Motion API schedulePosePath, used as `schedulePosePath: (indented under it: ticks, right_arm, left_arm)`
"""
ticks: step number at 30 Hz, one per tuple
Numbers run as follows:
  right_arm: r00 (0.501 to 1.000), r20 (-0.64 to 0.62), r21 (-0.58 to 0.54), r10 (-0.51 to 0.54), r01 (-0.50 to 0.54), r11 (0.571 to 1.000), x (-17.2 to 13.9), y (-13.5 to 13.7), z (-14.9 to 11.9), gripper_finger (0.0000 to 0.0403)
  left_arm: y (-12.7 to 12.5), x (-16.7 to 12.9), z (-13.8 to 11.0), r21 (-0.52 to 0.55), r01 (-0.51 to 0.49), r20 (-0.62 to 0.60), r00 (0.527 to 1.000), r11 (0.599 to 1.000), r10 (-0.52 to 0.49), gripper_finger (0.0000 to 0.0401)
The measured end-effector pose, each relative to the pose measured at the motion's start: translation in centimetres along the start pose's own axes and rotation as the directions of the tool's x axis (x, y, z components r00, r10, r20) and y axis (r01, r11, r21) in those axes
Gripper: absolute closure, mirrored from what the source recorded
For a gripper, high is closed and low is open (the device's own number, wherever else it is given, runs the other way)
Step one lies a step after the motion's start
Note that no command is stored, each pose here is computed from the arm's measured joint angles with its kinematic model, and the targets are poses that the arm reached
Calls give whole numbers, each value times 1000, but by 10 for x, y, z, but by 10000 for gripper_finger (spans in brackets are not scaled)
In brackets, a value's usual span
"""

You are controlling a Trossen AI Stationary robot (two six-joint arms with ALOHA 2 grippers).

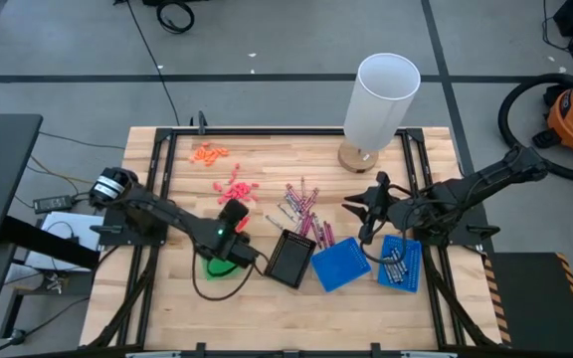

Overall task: Sort crayons
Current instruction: Put the white crayon into the green bin

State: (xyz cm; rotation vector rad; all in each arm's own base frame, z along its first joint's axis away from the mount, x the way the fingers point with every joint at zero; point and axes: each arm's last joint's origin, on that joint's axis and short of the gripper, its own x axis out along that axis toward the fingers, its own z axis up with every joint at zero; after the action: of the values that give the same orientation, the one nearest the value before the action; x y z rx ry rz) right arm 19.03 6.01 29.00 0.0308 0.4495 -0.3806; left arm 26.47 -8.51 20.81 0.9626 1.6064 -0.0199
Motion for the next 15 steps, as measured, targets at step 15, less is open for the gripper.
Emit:
schedulePosePath:
  ticks: [15]
  right_arm:
    - [1000,12,-30,5,-4,1000,6,2,-11,311]
  left_arm:
    - [53,23,22,-92,-24,285,957,995,50,262]
